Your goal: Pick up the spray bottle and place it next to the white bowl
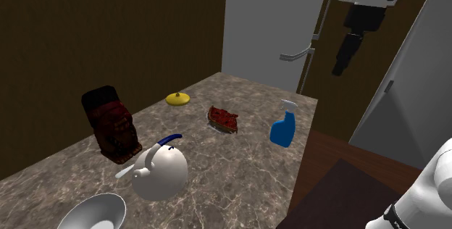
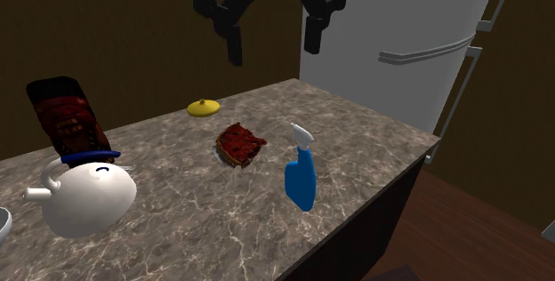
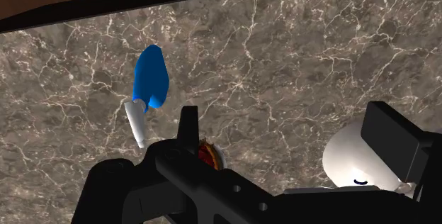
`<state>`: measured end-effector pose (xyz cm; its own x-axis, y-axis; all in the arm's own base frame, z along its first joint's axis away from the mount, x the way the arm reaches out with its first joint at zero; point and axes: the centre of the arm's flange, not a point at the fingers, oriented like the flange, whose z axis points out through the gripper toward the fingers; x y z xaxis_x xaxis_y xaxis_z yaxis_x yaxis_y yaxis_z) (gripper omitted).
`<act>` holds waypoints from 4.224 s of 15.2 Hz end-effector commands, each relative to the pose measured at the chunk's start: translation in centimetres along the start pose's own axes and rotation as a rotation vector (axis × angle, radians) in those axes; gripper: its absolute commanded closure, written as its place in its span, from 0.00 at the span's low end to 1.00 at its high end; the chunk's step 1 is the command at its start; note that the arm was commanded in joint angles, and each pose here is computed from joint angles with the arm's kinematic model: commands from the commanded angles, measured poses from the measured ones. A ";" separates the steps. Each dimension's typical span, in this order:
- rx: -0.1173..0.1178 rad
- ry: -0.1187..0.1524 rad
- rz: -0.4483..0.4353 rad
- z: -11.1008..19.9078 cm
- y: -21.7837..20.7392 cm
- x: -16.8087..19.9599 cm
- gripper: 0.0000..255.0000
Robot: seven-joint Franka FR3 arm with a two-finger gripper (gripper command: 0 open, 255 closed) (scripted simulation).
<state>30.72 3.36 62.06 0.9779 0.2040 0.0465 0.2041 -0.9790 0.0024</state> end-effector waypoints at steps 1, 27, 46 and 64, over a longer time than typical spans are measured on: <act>0.000 0.000 0.000 0.0 0.0 0.0 0.00; 0.007 -0.055 -0.029 23.8 14.9 12.6 0.00; 0.007 -0.055 -0.029 25.7 14.9 12.5 1.00; 0.007 -0.055 -0.029 17.3 14.9 12.9 1.00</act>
<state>47.25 -8.55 44.86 0.9725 0.2329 -0.0079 0.2329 -0.9725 -0.0039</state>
